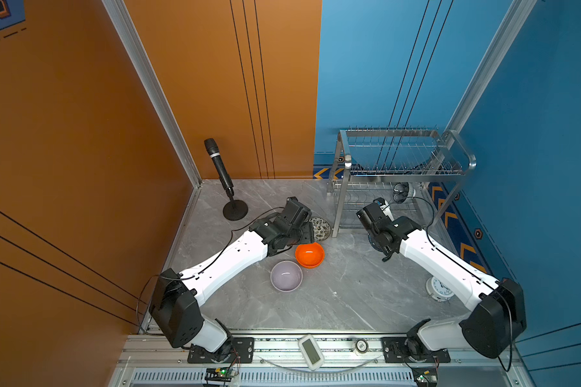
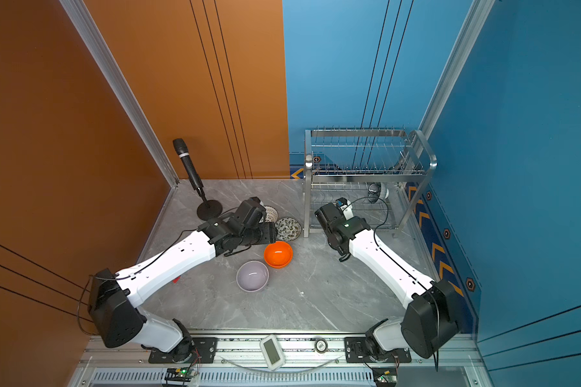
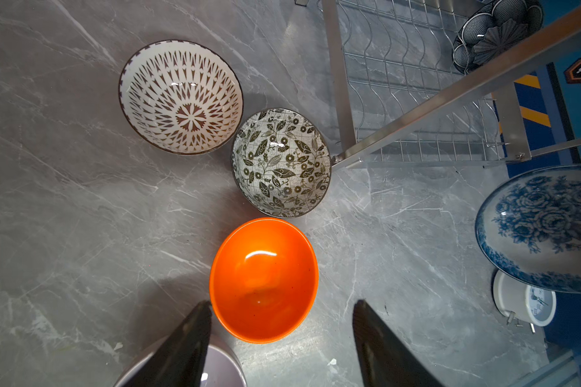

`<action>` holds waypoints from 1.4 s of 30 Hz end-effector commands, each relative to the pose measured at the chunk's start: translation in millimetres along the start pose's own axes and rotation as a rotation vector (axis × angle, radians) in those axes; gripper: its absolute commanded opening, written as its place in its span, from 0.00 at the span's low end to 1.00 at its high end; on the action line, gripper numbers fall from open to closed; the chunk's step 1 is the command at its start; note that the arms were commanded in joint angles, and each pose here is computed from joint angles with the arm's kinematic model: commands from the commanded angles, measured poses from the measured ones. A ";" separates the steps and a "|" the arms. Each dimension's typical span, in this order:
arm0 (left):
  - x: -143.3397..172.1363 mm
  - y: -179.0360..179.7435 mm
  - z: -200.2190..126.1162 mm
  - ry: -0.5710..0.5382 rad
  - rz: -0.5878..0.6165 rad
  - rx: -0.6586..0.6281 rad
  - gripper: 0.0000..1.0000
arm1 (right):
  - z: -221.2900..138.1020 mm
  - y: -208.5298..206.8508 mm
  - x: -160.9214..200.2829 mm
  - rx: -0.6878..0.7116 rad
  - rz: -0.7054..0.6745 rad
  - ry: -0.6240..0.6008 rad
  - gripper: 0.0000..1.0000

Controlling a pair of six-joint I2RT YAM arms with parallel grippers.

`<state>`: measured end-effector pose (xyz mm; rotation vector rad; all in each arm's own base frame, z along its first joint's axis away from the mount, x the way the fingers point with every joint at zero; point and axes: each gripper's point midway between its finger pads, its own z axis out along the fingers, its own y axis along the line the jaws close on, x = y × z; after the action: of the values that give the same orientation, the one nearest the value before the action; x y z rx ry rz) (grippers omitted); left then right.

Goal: Load bowls into a dish rack
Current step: Place the bowl in the dish rack.

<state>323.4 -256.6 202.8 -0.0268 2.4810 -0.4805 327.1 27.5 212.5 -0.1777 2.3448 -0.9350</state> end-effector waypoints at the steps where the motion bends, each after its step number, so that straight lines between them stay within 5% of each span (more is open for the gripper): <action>1: -2.0 8.5 -4.1 -0.005 -0.012 -0.020 0.68 | 0.6 -30.0 -21.1 0.146 -0.005 -0.043 0.00; 16: -9.7 17.1 -6.6 -0.016 -0.026 -0.038 0.68 | 39.4 -37.2 -48.4 0.312 -0.076 -0.026 0.00; 42: -10.7 40.6 -14.3 -0.043 -0.070 -0.109 0.67 | 123.0 -24.2 -101.7 0.358 -0.144 0.032 0.00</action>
<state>333.2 -227.8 206.0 -0.1242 2.4637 -0.4124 467.5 -26.1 188.3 -0.2450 2.2309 -1.3957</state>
